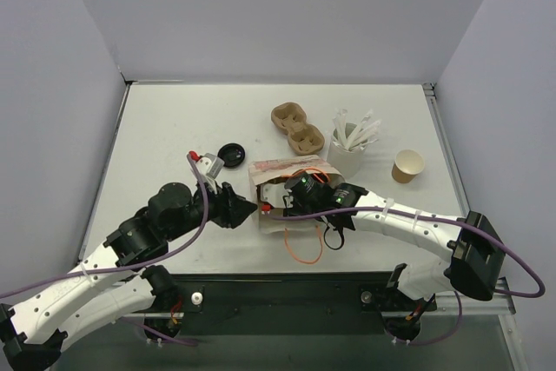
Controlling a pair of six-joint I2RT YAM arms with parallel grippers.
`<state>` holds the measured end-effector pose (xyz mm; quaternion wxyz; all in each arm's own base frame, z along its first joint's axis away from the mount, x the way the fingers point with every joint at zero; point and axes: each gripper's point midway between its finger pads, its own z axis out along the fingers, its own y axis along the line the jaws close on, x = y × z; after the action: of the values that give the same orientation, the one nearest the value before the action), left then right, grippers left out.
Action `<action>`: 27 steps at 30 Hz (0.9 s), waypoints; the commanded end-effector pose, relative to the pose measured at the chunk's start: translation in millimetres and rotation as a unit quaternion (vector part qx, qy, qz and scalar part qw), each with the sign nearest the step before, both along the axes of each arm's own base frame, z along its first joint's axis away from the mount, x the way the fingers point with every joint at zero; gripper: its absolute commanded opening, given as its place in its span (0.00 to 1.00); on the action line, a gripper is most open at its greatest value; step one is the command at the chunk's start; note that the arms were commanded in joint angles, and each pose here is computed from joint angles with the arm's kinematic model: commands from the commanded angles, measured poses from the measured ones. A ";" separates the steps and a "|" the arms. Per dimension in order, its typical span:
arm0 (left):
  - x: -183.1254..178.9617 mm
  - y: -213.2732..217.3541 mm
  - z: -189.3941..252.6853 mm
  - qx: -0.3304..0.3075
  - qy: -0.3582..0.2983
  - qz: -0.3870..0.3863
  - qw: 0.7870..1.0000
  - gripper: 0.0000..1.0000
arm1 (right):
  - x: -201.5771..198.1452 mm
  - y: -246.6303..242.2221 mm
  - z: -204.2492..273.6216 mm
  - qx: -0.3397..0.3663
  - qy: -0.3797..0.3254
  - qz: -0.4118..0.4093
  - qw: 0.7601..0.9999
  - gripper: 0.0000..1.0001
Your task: Pack the takeout coffee
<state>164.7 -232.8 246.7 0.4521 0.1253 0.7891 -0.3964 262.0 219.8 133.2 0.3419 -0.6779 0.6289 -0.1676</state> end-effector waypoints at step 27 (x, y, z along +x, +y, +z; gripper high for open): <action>1.3 -7.3 2.1 0.004 -0.049 -0.029 0.998 0.00 | 4.6 -5.0 3.4 0.056 -0.020 -0.031 0.998 0.31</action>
<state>167.0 -234.9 238.1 0.4632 0.1583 0.7832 -0.3835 265.8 220.2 130.9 0.3601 -0.6579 0.6419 -0.1595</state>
